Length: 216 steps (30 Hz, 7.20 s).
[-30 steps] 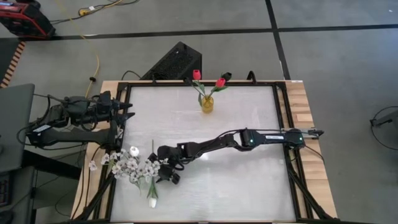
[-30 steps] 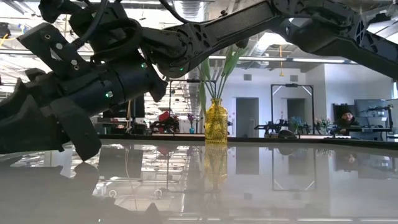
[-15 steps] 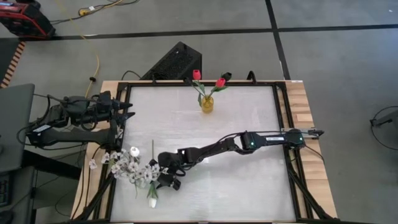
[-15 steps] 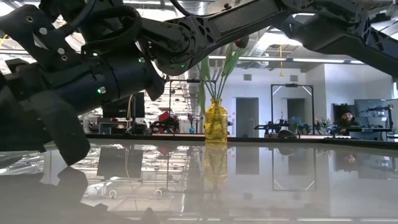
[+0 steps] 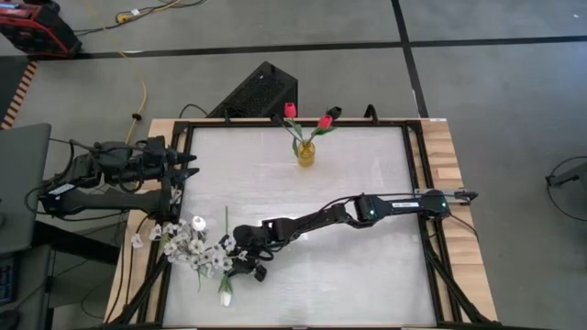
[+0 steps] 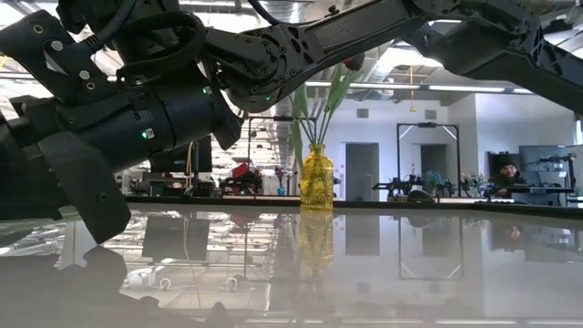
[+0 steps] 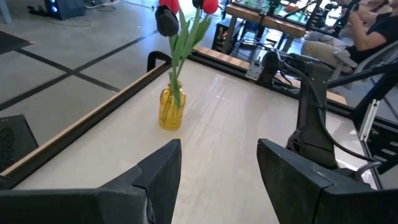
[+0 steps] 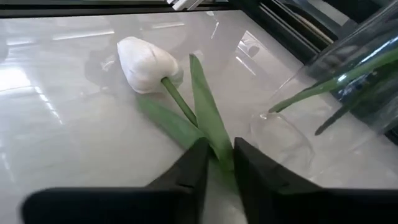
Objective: Sort flowers into vase by color
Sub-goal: Put the white flower into the transparent vase
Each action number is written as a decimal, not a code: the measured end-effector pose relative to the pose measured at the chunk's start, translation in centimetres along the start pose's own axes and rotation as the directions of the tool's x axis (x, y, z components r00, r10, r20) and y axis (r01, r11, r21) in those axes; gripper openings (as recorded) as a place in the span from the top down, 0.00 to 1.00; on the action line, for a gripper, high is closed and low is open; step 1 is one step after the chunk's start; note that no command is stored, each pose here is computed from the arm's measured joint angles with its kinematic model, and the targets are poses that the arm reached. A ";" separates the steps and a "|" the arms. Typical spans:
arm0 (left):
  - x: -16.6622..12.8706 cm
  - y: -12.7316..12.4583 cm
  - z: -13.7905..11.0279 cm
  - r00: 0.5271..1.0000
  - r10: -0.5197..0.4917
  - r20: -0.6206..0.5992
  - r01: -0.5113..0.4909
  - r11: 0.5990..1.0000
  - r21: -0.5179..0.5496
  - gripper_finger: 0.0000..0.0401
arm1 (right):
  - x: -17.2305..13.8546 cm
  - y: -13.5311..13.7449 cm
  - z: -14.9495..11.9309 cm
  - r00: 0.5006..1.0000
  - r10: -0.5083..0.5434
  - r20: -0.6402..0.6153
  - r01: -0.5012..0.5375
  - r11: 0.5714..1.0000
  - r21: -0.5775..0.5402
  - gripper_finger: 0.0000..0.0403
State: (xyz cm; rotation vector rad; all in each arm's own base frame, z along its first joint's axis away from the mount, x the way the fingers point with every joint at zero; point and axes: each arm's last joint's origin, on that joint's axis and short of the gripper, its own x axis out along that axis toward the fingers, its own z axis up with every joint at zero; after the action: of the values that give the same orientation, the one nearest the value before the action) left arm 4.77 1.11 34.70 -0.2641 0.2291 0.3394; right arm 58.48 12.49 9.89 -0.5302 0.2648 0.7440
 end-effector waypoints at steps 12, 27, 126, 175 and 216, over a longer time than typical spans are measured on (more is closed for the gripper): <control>0.0 -0.1 0.0 1.000 -0.022 -0.008 0.023 0.998 0.056 0.51 | -3.8 -1.0 2.9 0.979 0.119 -0.168 -0.055 0.938 0.342 0.94; 0.0 -0.2 -0.1 0.997 -0.076 -0.024 0.078 0.992 0.102 0.51 | -8.1 2.5 6.8 0.828 0.400 -0.392 -0.076 0.774 0.629 0.96; -0.4 -1.2 2.4 0.946 -0.251 0.208 0.224 0.964 0.146 0.51 | -14.8 3.9 8.9 0.853 0.344 -0.394 -0.169 0.894 0.415 0.96; 12.7 -5.5 4.6 0.817 -0.571 0.085 0.536 0.805 0.252 0.51 | -28.1 -4.6 15.2 0.595 -0.679 0.431 0.489 0.731 0.476 0.95; 4.7 -7.8 7.6 0.477 -0.843 0.250 0.786 0.536 0.308 1.00 | -27.8 -4.3 14.6 0.746 -0.571 0.343 0.357 0.778 0.518 0.33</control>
State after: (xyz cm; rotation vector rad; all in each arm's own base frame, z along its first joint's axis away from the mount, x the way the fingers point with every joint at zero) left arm 13.22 -2.38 42.24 -0.1244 -0.2750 -0.6152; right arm 42.34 1.95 35.04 0.0317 -0.1877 0.2715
